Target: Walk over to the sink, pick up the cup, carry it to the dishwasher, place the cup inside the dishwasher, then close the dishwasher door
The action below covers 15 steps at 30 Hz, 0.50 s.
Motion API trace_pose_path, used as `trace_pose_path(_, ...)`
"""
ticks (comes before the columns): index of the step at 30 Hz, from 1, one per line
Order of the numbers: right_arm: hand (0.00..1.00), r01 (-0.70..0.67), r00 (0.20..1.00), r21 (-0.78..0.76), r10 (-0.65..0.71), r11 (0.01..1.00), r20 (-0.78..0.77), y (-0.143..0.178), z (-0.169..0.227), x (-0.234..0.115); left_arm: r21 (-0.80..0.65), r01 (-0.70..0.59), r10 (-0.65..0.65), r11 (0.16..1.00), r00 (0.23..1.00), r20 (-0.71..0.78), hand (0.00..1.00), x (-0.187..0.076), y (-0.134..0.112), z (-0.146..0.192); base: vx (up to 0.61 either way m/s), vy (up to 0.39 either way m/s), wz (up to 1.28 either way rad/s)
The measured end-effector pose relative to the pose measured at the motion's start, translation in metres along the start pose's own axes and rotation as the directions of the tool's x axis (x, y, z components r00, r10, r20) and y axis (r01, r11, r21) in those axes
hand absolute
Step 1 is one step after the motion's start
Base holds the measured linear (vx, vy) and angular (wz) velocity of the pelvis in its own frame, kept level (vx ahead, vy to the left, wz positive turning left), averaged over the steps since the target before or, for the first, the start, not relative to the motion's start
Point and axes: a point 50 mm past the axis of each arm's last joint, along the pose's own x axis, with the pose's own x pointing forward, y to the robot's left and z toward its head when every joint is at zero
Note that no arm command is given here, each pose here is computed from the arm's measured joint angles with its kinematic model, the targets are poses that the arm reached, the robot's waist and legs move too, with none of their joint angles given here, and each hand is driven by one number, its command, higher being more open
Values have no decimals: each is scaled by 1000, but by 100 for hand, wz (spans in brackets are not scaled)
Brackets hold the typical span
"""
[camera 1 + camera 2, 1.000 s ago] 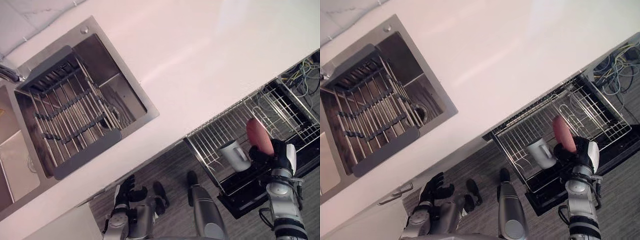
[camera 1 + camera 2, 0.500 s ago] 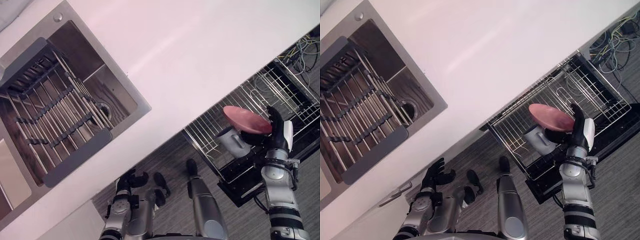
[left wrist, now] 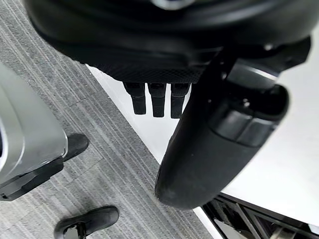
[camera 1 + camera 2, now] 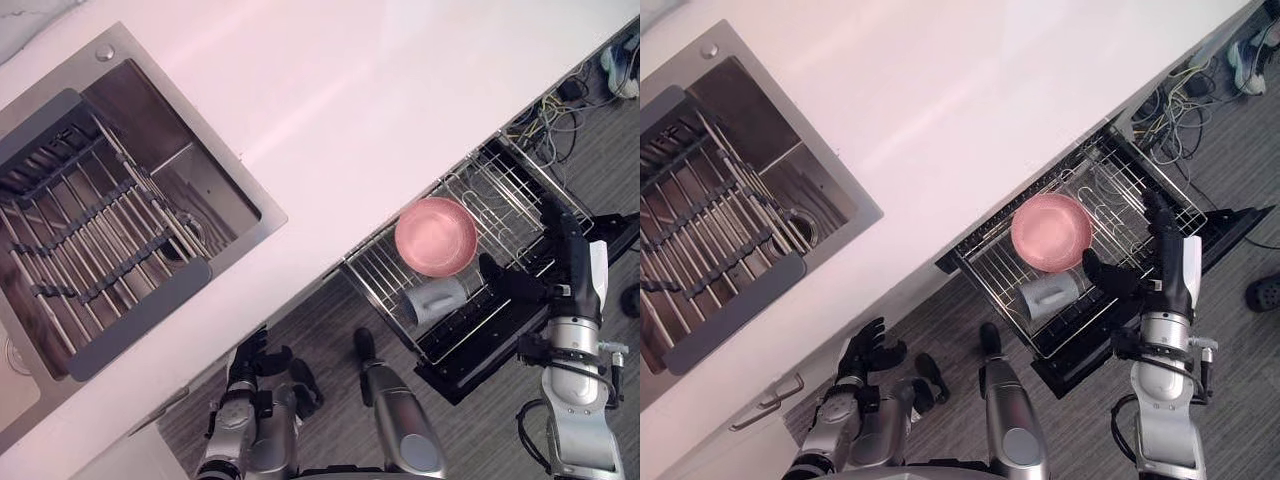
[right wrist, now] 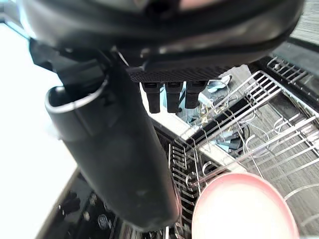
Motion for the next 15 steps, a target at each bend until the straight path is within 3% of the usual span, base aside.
trace_pose_path(3,90,42,999,22,-42,999,-34,-5,-5,-8,-18,-24,23,1000,999,-43,90,-3,6,-9,66,-24,-20)
trace_pose_path(9,90,299,913,-7,-288,954,-290,-39,-47,-66,-47,-35,27,998,987,-157,90,-22,2,-42,75,-24,-17)
trace_pose_path(14,90,365,744,-43,-319,930,-588,-37,-101,-118,-42,-37,28,998,979,-204,90,-27,2,-53,-42,-9,-3)
trace_pose_path(15,90,372,681,-34,-297,928,-670,-32,-117,-131,-41,-38,29,998,977,-211,90,-28,3,-55,-65,3,-2)
